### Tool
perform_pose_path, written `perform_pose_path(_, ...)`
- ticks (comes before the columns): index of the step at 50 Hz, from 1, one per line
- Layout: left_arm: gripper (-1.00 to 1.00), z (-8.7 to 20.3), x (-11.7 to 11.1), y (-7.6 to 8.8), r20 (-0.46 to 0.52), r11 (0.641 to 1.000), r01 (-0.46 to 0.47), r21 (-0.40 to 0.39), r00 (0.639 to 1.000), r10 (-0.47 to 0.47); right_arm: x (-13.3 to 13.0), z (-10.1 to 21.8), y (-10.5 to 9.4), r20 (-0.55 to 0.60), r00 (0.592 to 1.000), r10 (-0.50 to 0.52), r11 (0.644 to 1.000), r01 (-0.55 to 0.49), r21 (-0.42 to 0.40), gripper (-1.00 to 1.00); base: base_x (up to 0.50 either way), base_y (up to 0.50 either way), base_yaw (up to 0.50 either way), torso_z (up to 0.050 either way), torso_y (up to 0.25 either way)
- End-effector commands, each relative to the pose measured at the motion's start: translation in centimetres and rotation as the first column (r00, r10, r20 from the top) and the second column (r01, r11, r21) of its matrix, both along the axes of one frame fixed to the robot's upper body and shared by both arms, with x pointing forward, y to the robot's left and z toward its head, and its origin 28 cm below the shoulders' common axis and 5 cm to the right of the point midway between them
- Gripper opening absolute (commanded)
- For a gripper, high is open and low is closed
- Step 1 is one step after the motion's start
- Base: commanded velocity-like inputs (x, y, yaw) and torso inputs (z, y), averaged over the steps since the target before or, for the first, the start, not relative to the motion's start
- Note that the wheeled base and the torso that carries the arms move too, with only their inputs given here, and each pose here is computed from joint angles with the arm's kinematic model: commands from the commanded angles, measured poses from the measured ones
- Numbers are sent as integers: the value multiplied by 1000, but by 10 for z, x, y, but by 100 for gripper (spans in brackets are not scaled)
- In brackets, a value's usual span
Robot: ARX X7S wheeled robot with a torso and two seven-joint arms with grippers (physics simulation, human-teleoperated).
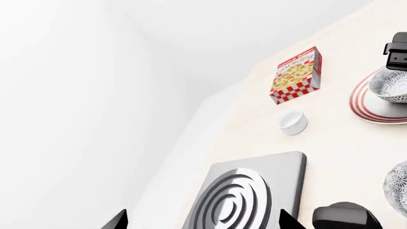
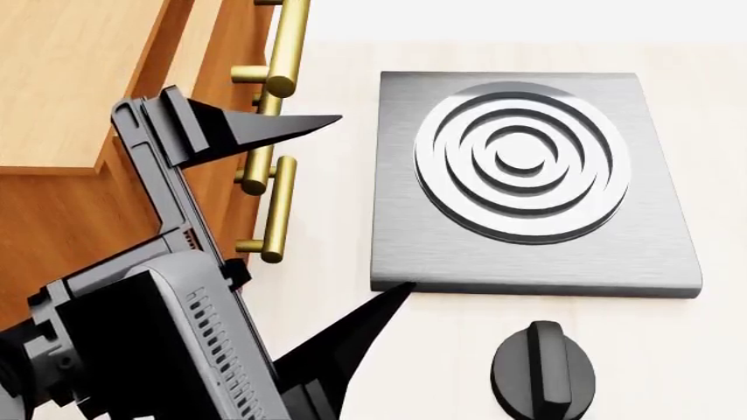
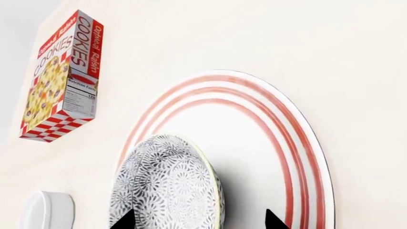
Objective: Pick the akita bowl on the wooden cabinet and place it on the plate.
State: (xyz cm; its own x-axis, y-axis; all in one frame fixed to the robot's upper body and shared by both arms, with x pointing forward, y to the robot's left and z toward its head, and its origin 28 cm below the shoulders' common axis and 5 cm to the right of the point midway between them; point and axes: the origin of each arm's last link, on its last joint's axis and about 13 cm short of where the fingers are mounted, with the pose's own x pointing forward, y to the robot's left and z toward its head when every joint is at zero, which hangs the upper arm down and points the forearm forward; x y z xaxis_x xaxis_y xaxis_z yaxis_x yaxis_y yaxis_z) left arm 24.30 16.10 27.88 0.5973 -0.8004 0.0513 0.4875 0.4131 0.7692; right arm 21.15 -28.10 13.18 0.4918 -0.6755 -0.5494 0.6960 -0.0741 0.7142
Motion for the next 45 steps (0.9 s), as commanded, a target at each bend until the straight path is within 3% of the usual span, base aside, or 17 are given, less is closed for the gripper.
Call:
perform_pose_path(1,100,2,0,0,3,1000,0,1,1000,0,-3,-1,-1,4,1000,-5,1000,5,-4,100,0,0,0,0,0)
perform_pose_path(22,100,2,-1,-1,5,1000,4,2,1000,-4,-19,27,2,62,998,5,997,0,-82,100,0,0,0,0,0)
perform_pose_path(45,100,0,-1,0,2,1000,1,-2,1000,-1,-33,76,22,216,970,107,983,-72,-167,100,0,0,0,0,0)
